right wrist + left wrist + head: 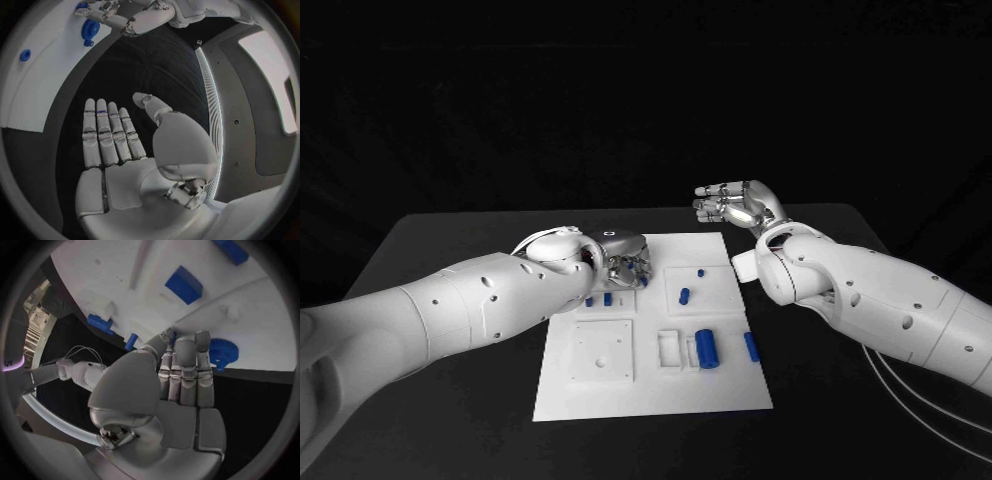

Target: Assemble the parts on the task board

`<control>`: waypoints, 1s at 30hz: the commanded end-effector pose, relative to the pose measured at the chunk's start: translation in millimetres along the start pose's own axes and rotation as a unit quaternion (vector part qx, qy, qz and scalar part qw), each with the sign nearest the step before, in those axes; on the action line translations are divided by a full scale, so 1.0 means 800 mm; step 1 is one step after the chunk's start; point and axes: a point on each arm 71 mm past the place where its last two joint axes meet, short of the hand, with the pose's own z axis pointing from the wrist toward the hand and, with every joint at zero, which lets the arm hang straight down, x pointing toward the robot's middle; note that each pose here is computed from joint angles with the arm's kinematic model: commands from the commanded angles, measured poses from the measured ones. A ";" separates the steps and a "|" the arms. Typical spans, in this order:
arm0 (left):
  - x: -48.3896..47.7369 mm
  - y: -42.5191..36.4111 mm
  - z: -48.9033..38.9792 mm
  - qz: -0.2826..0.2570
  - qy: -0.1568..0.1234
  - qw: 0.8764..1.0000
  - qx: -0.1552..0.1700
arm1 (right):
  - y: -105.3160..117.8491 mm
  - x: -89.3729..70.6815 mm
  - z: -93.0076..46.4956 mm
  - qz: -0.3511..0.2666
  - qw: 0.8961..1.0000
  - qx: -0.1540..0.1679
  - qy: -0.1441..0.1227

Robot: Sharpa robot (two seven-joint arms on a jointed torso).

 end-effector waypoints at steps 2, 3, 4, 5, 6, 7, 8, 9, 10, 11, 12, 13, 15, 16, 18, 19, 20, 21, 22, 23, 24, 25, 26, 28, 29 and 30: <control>-0.014 -0.0037 -0.007 -0.033 -0.041 0.999 0.008 | 0.000 -0.002 0.000 -0.004 1.000 -0.007 -0.001; -0.017 -0.0035 -0.009 -0.037 -0.045 0.998 0.008 | 0.000 -0.003 0.000 -0.004 1.000 -0.007 -0.002; -0.020 -0.0031 -0.011 -0.042 -0.050 0.998 0.008 | 0.000 -0.003 0.000 -0.004 1.000 -0.007 -0.002; -0.023 -0.0024 -0.014 -0.047 -0.054 0.997 0.008 | 0.000 -0.004 0.000 -0.005 1.000 -0.006 -0.002; -0.026 -0.0017 -0.016 -0.051 -0.056 0.997 0.008 | -0.001 -0.004 0.000 -0.005 1.000 -0.006 -0.002; -0.028 -0.0006 -0.019 -0.056 -0.059 0.997 0.007 | -0.001 -0.005 0.000 -0.005 1.000 -0.006 -0.002; -0.031 0.0006 -0.023 -0.061 -0.062 0.996 0.006 | -0.001 -0.005 0.000 -0.005 1.000 -0.006 -0.003; -0.034 0.0019 -0.026 -0.066 -0.064 0.996 0.005 | -0.001 -0.005 0.000 -0.005 1.000 -0.006 -0.003; -0.035 0.0031 -0.029 -0.070 -0.065 0.995 0.004 | -0.001 -0.006 0.000 -0.006 1.000 -0.006 -0.003; -0.038 0.0047 -0.033 -0.075 -0.066 0.995 0.003 | -0.001 -0.006 0.000 -0.006 1.000 -0.006 -0.003; -0.039 0.0067 -0.037 -0.079 -0.066 0.995 0.001 | -0.001 -0.007 0.000 -0.006 1.000 -0.006 -0.004; -0.040 0.0076 -0.038 -0.081 -0.066 0.995 0.000 | -0.001 -0.007 0.000 -0.006 1.000 -0.005 -0.004; -0.042 0.0135 -0.047 -0.088 -0.064 0.994 -0.006 | -0.002 -0.009 -0.001 -0.007 1.000 -0.005 -0.004; -0.043 0.0163 -0.051 -0.090 -0.063 0.994 -0.008 | -0.002 -0.010 -0.001 -0.008 1.000 -0.005 -0.005; -0.043 0.0215 -0.057 -0.093 -0.060 0.994 -0.014 | -0.002 -0.010 -0.001 -0.008 1.000 -0.004 -0.005; -0.043 0.0243 -0.061 -0.094 -0.059 0.994 -0.016 | -0.002 -0.011 -0.001 -0.008 1.000 -0.004 -0.005; -0.043 0.0269 -0.064 -0.095 -0.057 0.994 -0.019 | -0.002 -0.011 -0.001 -0.008 1.000 -0.004 -0.005; -0.043 0.0295 -0.067 -0.096 -0.057 0.994 -0.021 | -0.002 -0.011 -0.001 -0.008 1.000 -0.004 -0.005; -0.043 0.0321 -0.070 -0.097 -0.056 0.993 -0.024 | -0.002 -0.012 -0.001 -0.008 1.000 -0.004 -0.005; -0.043 0.0348 -0.073 -0.097 -0.056 0.993 -0.026 | -0.002 -0.012 -0.001 -0.009 1.000 -0.004 -0.005; -0.043 0.0364 -0.074 -0.097 -0.056 0.993 -0.028 | -0.002 -0.012 -0.001 -0.009 1.000 -0.004 -0.005; -0.043 0.0392 -0.076 -0.096 -0.057 0.993 -0.030 | -0.002 -0.012 -0.001 -0.008 1.000 -0.004 -0.005; -0.043 0.0421 -0.078 -0.095 -0.057 0.993 -0.033 | -0.002 -0.012 -0.001 -0.008 1.000 -0.004 -0.005; -0.044 0.0474 -0.081 -0.092 -0.058 0.993 -0.038 | -0.002 -0.011 -0.001 -0.008 1.000 -0.005 -0.005; -0.044 0.0503 -0.082 -0.091 -0.058 0.993 -0.041 | -0.002 -0.011 -0.001 -0.008 1.000 -0.005 -0.005; -0.044 0.0526 -0.083 -0.090 -0.058 0.993 -0.043 | -0.002 -0.011 -0.001 -0.008 1.000 -0.005 -0.005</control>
